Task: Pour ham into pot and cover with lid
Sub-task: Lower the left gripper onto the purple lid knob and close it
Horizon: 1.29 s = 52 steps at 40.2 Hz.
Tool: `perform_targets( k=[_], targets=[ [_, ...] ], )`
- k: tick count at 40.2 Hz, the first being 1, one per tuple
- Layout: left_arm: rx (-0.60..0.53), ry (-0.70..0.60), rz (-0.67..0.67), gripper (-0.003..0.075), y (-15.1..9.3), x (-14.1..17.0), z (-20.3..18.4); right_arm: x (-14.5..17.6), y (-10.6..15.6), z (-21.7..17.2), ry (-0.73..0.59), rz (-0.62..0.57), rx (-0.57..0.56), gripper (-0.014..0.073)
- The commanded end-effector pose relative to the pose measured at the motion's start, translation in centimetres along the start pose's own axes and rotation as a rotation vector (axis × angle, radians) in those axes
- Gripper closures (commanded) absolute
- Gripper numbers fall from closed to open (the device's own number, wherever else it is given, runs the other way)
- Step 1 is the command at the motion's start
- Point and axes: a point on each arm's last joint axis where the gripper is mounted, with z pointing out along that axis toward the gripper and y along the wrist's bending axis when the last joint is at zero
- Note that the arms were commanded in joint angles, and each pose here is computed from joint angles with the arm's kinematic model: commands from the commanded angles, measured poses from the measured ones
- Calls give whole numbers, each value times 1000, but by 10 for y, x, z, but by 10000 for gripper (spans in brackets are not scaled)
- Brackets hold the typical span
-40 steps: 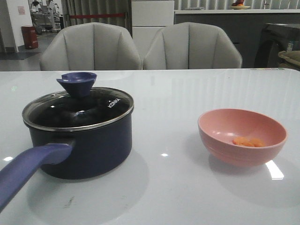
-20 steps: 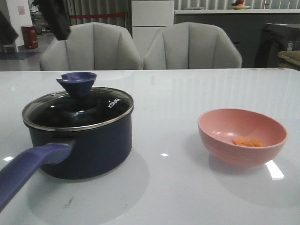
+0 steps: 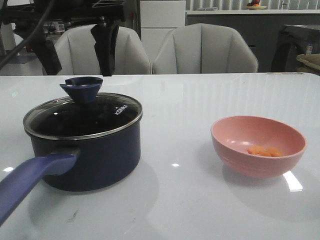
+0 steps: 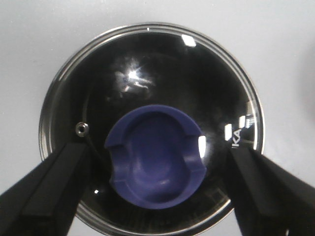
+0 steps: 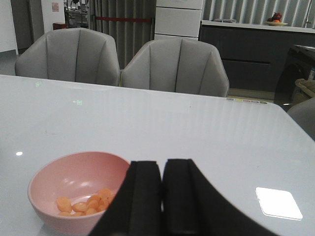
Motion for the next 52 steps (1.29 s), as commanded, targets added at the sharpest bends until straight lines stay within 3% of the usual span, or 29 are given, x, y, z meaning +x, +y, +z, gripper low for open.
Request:
perform_targets(
  k=[1,37,52],
  targets=[
    [20,-70,-9,136,-1,-4,-20,-5,0,-2,-93,-11,5,444],
    [10,59,-51,141,-5,-9,23,-5,0,-2,-93,-11,5,444],
    [11,59,-51,405,-5,-9,23,-5,0,-2,-93,-11,5,444]
  ],
)
